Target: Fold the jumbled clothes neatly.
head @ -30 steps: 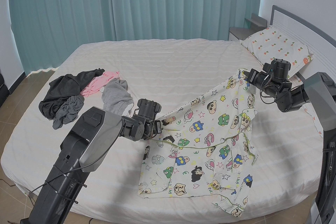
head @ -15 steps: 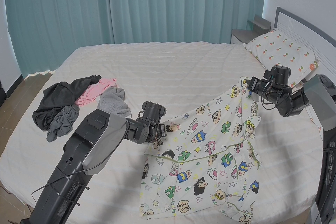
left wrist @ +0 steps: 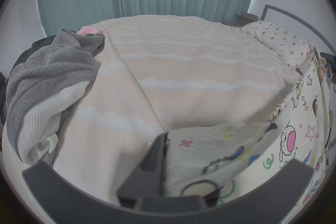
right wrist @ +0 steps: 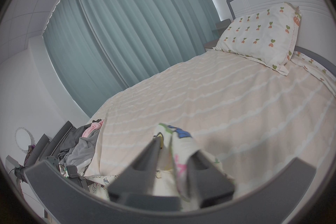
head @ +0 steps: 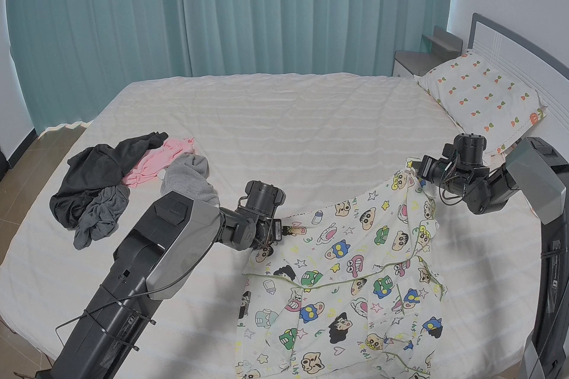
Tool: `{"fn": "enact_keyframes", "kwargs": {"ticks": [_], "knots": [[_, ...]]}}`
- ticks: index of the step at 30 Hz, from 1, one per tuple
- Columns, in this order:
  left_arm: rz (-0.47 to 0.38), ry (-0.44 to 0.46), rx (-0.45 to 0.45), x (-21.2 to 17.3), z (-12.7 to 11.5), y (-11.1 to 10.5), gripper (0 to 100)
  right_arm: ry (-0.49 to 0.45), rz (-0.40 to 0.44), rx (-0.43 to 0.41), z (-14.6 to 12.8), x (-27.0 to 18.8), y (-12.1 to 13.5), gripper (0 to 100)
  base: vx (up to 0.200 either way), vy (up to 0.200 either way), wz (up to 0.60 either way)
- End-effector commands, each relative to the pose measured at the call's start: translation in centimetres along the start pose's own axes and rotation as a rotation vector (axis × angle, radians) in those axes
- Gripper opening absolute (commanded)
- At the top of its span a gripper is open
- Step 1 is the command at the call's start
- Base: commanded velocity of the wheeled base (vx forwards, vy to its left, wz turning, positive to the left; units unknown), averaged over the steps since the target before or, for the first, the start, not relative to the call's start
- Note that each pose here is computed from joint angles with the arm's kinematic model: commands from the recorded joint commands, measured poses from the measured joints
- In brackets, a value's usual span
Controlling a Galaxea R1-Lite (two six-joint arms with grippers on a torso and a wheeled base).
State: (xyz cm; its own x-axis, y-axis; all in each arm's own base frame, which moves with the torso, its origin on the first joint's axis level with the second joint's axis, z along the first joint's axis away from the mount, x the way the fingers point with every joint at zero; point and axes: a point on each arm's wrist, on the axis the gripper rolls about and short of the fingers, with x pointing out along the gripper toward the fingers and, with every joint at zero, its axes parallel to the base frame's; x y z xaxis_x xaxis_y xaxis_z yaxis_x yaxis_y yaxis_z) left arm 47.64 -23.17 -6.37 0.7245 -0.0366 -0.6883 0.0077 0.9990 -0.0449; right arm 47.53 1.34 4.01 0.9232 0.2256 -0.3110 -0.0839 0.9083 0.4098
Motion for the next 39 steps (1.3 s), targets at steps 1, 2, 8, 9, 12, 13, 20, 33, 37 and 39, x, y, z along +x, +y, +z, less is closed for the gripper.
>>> {"fn": "enact_keyframes", "kwargs": {"ticks": [1,2,8,9,12,13,20,33,37,39], "knots": [[0.007,0.001,0.003,0.4,-0.2,0.4,100,0.017,-0.003,0.003,-1.1,0.4,-0.4,100,0.0,0.0,0.0],[0.006,-0.028,0.027,0.5,0.3,0.7,100,-0.029,0.013,0.003,-0.9,0.5,-0.5,100,0.0,0.0,0.0],[0.003,-0.063,0.052,0.4,1.0,1.0,100,-0.134,-0.019,0.023,0.3,0.6,-2.3,100,0.0,0.0,0.0],[0.003,-0.061,0.052,0.4,1.0,1.0,100,-0.136,-0.019,0.029,0.4,0.6,-2.3,100,0.0,0.0,0.0],[0.025,-0.068,0.048,0.5,1.2,1.3,100,-0.135,-0.029,0.122,0.6,0.4,-2.9,100,0.0,0.0,0.0],[0.035,-0.072,0.045,0.5,1.3,1.6,100,-0.123,-0.038,0.126,0.4,0.4,-3.2,100,0.0,0.0,0.0],[0.053,-0.093,0.025,0.1,2.5,2.6,100,-0.032,-0.019,0.295,0.3,-0.2,-3.3,100,0.0,0.0,0.0],[0.047,-0.098,0.013,-2.5,4.9,2.4,100,0.032,-0.145,0.677,2.9,-0.8,-5.0,100,0.0,0.0,0.0],[0.076,0.093,0.06,-2.6,2.2,1.8,100,0.071,-0.192,0.583,2.0,-1.2,-5.5,100,0.0,0.0,0.0],[0.069,0.256,0.099,-2.4,0.0,1.8,100,0.081,-0.205,0.478,1.7,-2.0,-6.1,100,0.0,0.0,0.0]]}}
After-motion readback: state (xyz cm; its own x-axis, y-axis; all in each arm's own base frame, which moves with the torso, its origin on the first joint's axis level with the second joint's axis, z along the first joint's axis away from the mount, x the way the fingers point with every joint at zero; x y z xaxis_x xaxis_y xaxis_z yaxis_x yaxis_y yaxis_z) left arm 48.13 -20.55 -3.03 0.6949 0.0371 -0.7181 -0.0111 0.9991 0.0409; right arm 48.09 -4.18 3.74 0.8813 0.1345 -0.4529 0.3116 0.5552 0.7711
